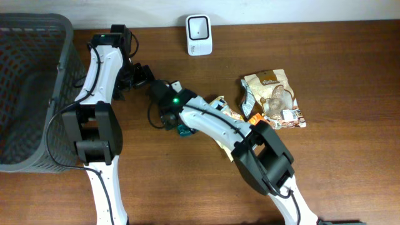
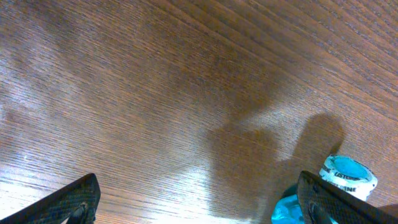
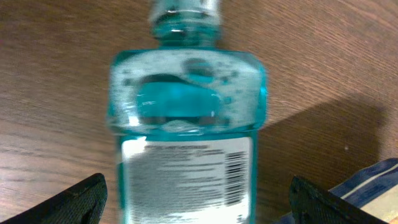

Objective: Scan the item barcode
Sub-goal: 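Grasp the teal mouthwash bottle with the right gripper, then lift the mouthwash and hold its label up to the white scanner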

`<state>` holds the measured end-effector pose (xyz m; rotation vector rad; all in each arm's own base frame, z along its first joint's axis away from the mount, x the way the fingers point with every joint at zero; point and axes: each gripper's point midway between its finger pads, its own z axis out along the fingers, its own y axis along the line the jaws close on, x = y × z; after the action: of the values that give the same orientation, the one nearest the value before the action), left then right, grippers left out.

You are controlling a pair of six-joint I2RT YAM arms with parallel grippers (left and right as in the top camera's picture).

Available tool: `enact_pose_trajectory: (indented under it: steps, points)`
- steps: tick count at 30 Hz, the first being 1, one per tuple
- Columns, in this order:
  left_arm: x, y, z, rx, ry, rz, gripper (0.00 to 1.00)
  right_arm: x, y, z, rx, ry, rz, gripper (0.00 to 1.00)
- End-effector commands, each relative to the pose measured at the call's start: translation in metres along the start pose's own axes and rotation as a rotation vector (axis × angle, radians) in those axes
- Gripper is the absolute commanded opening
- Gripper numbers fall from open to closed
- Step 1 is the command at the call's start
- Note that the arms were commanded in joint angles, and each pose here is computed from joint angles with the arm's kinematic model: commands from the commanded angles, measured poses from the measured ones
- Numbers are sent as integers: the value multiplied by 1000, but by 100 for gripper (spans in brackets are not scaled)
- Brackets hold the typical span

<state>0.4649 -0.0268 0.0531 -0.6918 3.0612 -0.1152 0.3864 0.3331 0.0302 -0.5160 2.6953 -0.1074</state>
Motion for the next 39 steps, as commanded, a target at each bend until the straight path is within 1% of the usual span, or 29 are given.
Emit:
enact_pose_trajectory:
  steps: [1,5,6,8,11,12,13,15,16,19,21,22,25,27,31,33,35,39]
  points:
    - [-3,0,0,-2,-7,-14,99,-3,10,-3,76,-63,-28,93]
    - [-3,0,0,-2,-7,-14,99,7,12,16,103,-37,-44,90]
    - [-3,0,0,-1,-7,-14,99,10,11,20,112,-28,-49,87]
    - [-3,0,0,-2,-7,-14,99,10,8,20,129,-27,-52,82]
    - [-3,0,0,-1,-7,-14,99,8,3,19,154,-41,-50,80]
    - [-3,0,0,-1,-6,-14,99,7,3,19,153,-42,-48,77]
    - [-3,0,0,-2,-7,-14,99,7,3,19,153,-43,-45,71]
    - [-3,0,0,-1,-7,-14,99,7,3,19,154,-42,-44,66]
    - [-3,0,0,-1,-6,-14,99,7,-1,20,157,-40,-12,62]
    - [-3,0,0,-1,-7,-14,99,7,-13,23,168,-24,38,60]
    - [-3,0,0,-2,-7,-14,99,8,-20,25,173,-10,62,55]
    - [-3,0,0,-1,-6,-14,99,8,-24,28,156,7,75,51]
    - [-3,0,0,-2,-7,-14,99,10,-28,35,75,59,123,47]
    - [-3,0,0,-2,-7,-14,99,10,-34,38,17,98,163,41]
    - [-3,0,0,-2,-7,-14,99,4,-54,29,-182,197,282,38]
    - [-3,0,0,-2,-7,-14,99,5,-63,27,-258,233,289,38]
    - [-3,0,0,-2,-7,-14,99,13,-90,30,-268,292,348,38]
    - [-3,0,0,-1,-6,-14,99,22,-132,35,-245,338,411,40]
